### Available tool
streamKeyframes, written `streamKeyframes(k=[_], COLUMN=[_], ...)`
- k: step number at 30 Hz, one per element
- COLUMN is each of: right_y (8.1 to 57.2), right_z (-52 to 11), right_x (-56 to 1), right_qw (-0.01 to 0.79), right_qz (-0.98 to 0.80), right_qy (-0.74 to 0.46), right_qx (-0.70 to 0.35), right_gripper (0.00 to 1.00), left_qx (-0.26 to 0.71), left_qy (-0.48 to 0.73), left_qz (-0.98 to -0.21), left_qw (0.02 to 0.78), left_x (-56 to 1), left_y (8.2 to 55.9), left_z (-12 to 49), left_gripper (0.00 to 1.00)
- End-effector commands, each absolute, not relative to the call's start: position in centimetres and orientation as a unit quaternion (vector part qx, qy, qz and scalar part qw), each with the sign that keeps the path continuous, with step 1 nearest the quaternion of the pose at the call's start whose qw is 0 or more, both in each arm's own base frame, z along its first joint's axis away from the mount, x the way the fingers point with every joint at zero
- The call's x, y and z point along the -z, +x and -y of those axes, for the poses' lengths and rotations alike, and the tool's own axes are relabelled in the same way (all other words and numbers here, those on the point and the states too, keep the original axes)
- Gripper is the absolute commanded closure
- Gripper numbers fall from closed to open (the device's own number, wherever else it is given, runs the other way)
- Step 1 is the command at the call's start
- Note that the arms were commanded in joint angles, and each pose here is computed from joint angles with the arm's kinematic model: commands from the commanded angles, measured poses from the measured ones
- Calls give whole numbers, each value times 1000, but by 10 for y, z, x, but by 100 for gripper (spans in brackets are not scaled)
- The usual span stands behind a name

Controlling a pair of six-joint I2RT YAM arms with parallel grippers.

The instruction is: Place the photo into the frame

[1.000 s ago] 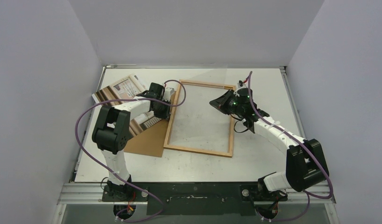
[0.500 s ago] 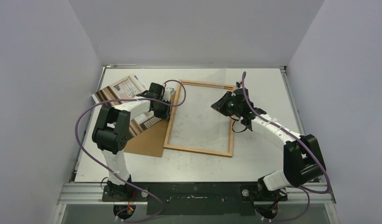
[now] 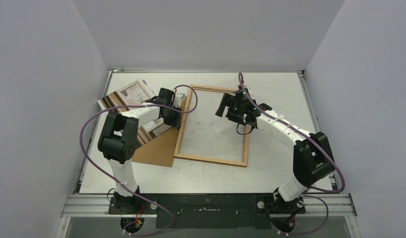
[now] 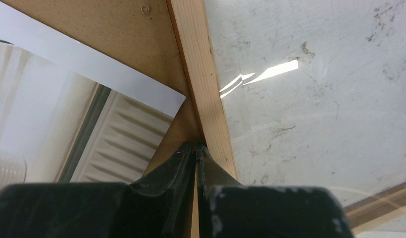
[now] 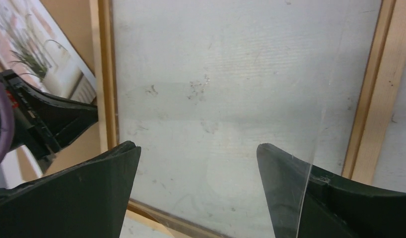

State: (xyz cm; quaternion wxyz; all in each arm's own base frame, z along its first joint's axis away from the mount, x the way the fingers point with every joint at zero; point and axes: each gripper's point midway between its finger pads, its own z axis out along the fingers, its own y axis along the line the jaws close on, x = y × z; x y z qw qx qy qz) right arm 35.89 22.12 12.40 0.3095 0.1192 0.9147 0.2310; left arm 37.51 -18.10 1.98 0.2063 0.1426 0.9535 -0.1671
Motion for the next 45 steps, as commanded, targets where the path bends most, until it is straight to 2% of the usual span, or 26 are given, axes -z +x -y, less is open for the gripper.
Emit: streamKeyframes(k=[1, 9, 45], right_y=[355, 352, 355], right_z=[-208, -196, -183], right_x=[-119, -111, -129], right_qw=[311, 307, 329], right_qz=[-939, -949, -941], right_qy=[77, 48, -10], right_qx=[-128, -49, 77], right_gripper=[10, 10, 10], left_qx=[187, 186, 192], left_qy=[145, 144, 143], left_qz=[-956, -957, -957], left_qw=[171, 168, 163], left_x=[-6, -4, -4], left_y=[358, 355, 352], left_z=[190, 189, 190], left_gripper=[95, 95, 95])
